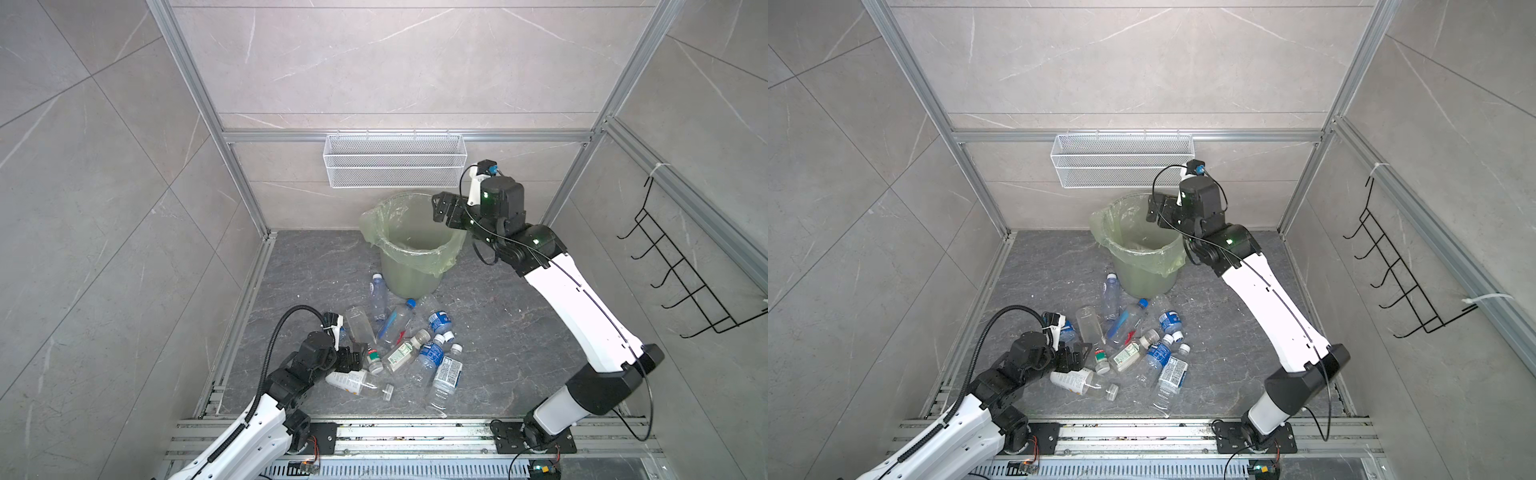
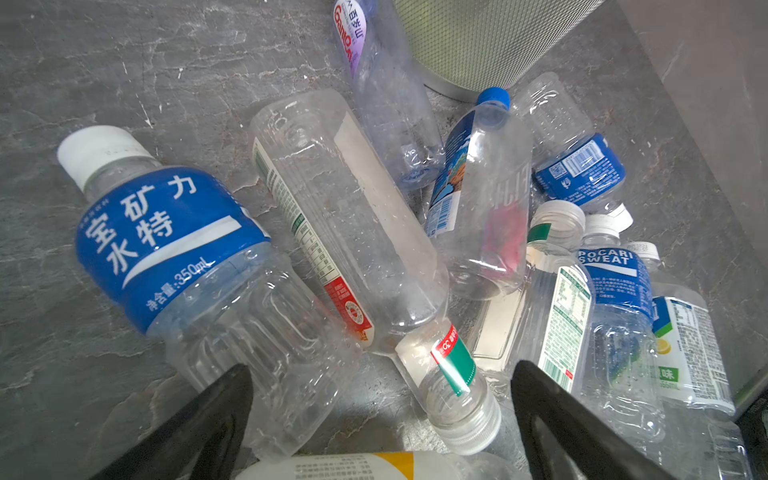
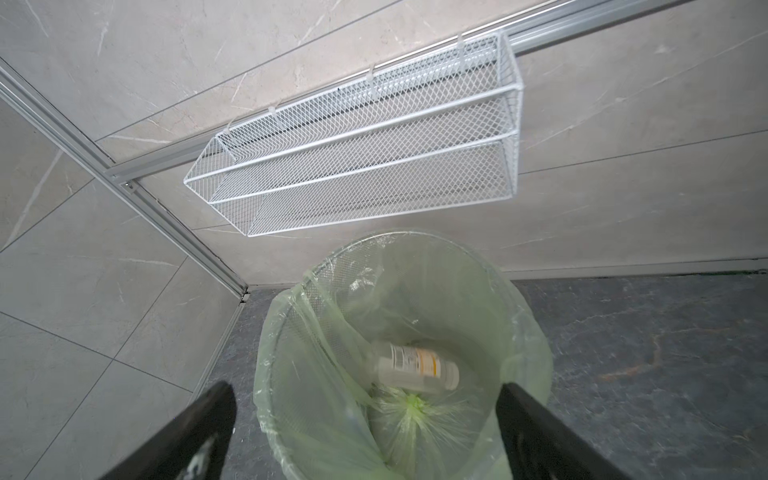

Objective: Throw the plastic bottles in the bin
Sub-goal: 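Open the right gripper over the bin to drop the yellow-labelled bottle, then withdraw the right gripper to the pile while left arm reaches inward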

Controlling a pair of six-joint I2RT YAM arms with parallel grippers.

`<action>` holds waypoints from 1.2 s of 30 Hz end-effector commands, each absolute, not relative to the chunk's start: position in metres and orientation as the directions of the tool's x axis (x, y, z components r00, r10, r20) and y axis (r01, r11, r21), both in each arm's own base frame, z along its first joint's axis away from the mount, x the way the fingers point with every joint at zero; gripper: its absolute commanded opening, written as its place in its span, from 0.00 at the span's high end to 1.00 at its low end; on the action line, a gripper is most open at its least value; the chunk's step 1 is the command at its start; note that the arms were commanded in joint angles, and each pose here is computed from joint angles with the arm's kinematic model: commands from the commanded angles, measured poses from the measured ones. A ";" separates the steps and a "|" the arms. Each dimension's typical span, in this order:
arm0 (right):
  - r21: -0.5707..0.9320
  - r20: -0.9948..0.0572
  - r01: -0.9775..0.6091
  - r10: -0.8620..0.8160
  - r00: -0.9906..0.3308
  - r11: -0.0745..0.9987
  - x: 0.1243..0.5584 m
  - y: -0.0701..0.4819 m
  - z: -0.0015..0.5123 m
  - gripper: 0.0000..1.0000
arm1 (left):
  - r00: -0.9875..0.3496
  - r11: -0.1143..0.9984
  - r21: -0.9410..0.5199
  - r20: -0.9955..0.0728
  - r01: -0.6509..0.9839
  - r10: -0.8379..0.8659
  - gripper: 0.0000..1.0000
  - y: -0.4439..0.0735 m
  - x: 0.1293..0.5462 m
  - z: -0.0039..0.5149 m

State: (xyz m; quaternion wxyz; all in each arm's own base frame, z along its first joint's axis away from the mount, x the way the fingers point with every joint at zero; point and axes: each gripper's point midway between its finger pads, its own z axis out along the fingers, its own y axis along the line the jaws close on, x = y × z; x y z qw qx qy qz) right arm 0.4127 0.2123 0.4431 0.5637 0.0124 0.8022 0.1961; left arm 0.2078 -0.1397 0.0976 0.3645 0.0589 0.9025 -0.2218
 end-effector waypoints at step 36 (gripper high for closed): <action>0.240 -0.593 -0.115 0.052 -0.803 0.964 0.263 0.152 0.164 0.08 | -0.662 0.886 -0.191 -0.733 0.423 0.158 0.04 -0.192 0.210 0.140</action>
